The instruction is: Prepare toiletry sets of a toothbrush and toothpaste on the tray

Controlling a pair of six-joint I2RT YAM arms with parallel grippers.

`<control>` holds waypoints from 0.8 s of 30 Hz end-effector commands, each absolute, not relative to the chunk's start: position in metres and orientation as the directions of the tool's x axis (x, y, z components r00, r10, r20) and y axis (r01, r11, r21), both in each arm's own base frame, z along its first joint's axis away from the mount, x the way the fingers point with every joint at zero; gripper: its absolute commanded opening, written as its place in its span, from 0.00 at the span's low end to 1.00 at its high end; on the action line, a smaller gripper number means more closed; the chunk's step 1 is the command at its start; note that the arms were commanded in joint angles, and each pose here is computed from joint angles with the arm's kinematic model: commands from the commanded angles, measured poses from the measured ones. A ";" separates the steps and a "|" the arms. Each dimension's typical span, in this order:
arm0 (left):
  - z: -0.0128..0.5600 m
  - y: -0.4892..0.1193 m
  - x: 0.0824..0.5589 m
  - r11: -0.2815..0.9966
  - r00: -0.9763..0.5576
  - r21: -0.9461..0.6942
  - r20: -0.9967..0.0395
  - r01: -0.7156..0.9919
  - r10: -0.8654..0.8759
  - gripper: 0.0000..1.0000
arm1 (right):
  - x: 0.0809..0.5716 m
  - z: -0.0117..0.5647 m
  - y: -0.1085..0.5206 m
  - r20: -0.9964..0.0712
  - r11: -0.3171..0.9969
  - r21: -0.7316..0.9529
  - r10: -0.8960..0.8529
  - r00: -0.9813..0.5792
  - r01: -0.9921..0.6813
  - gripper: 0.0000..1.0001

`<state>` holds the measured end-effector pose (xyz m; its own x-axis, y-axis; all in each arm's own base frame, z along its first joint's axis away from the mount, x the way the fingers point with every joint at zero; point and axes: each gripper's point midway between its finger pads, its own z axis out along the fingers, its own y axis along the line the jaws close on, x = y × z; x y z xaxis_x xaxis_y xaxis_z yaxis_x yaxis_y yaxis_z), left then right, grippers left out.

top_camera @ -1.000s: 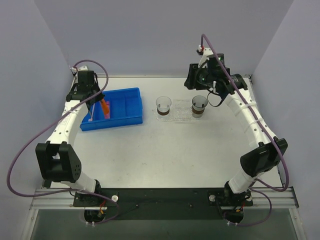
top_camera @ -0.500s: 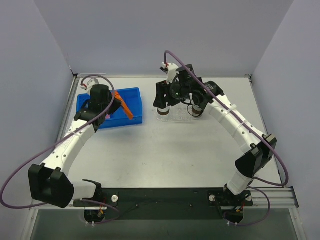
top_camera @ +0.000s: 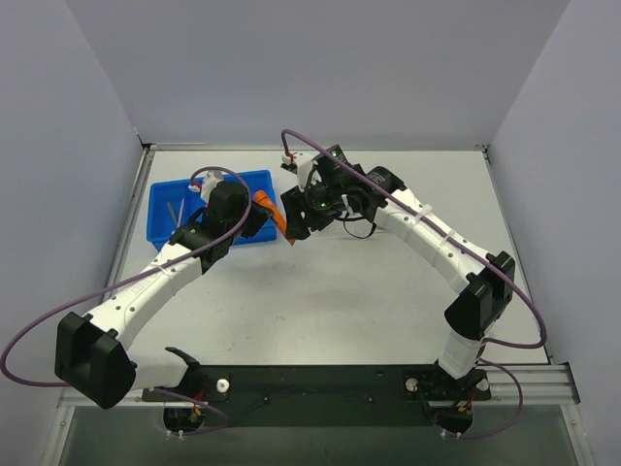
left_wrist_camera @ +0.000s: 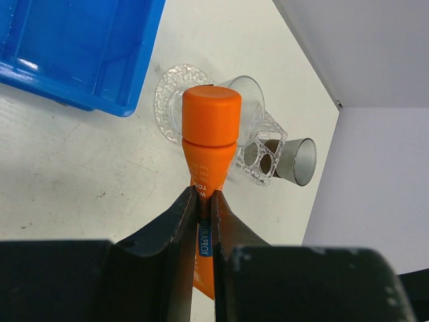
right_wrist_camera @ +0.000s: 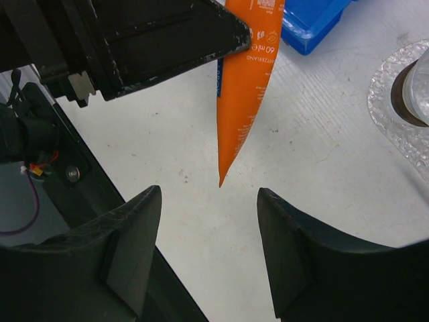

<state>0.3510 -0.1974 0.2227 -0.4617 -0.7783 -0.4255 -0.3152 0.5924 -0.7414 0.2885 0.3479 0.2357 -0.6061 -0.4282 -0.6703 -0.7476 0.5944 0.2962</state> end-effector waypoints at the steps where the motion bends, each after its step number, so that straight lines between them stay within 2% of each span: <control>1: 0.260 -0.200 0.357 0.504 -0.391 -0.824 -0.388 -0.258 -0.835 0.00 | 0.287 0.237 0.342 -0.662 0.578 0.270 -0.469 -0.584 -0.770 0.54; 18: 0.264 -0.222 0.342 0.435 -0.426 -0.863 -0.303 -0.256 -0.852 0.00 | 0.300 0.213 0.341 -0.606 0.629 0.244 -0.495 -0.622 -0.738 0.41; 24: 0.260 -0.228 0.335 0.420 -0.432 -0.868 -0.283 -0.266 -0.857 0.00 | 0.303 0.206 0.335 -0.589 0.651 0.206 -0.513 -0.624 -0.730 0.33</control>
<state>0.3339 -0.2211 0.2260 -0.4693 -0.8208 -0.3256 -0.3272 0.5041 -0.7992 0.2944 0.3409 0.1958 -0.6378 -0.5147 -0.5730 -0.7358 0.6270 0.2558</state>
